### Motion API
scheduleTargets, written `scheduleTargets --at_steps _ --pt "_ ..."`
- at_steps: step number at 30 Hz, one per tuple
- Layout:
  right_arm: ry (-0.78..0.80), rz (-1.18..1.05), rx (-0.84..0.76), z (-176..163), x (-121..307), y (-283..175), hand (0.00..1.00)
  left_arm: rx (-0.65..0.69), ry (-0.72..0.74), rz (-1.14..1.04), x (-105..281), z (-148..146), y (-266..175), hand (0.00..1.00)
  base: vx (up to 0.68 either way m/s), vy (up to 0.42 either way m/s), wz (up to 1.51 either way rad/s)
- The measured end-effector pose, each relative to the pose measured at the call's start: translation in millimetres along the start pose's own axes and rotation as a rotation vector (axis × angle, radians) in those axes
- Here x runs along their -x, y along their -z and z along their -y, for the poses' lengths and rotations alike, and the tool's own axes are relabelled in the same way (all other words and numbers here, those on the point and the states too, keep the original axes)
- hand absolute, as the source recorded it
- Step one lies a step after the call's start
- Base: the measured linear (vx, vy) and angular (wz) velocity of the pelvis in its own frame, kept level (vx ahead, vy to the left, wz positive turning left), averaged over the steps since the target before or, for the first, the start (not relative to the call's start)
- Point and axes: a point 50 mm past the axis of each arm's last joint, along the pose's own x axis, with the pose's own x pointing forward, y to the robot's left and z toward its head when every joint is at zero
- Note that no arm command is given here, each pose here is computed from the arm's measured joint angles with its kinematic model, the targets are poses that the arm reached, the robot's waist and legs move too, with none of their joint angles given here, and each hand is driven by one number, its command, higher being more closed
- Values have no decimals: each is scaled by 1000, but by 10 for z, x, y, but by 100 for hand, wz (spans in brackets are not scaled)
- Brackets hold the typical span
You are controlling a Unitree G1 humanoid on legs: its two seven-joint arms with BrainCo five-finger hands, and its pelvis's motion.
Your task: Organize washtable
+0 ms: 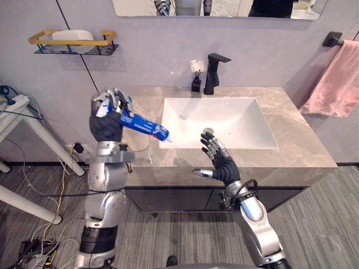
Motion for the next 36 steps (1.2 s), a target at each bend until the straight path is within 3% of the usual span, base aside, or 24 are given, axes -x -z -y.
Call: scheduleTargets --at_steps 10,15,19,28,36 --pt "18 -36 2 59 98 64 0 -171 -64 53 -46 -149 -112 100 3 0 -1" --pt "42 -40 7 111 123 68 0 -355 -51 98 -100 -84 -150 100 25 -9 4" --pt "50 -30 10 128 131 58 0 -417 -41 140 -166 -18 -191 100 0 0 0" --pt "50 -35 6 120 173 79 0 -446 -25 168 -224 34 -231 100 0 0 -3" --pt "19 -42 0 78 183 96 0 -380 5 223 -348 132 -331 100 0 0 0"
